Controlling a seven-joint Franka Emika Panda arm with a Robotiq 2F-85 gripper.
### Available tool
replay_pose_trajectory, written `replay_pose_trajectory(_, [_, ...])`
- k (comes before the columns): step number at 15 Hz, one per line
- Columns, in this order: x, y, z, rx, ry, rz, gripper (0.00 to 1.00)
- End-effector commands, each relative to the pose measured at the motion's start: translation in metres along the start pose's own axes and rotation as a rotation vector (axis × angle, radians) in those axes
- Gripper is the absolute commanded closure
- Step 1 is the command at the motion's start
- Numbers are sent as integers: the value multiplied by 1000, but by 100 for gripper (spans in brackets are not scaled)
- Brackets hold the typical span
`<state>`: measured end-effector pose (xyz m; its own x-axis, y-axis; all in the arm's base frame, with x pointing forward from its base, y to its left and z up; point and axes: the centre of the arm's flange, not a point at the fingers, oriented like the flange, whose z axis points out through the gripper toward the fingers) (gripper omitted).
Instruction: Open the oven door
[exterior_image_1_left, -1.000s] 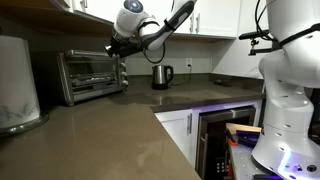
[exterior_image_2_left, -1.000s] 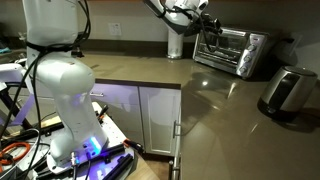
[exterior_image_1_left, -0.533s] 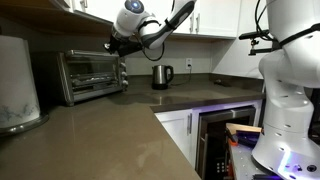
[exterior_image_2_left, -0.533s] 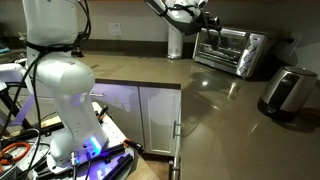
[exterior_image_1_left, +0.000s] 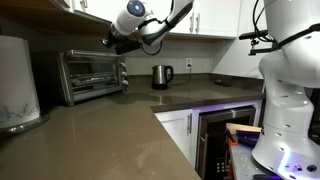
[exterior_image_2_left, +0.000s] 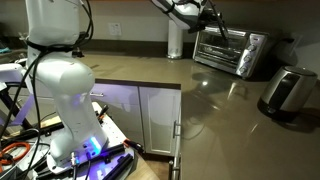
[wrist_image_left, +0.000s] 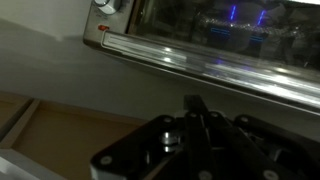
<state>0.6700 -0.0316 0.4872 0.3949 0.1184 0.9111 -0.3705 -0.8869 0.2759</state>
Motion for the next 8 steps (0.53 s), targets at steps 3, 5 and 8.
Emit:
replay_pose_trajectory(3, [-9, -6, 34, 91, 75, 82, 100])
replay_pose_trajectory(5, [-13, -9, 43, 104, 74, 102, 100])
replay_pose_trajectory(8, [-19, -16, 55, 143, 21, 124, 100])
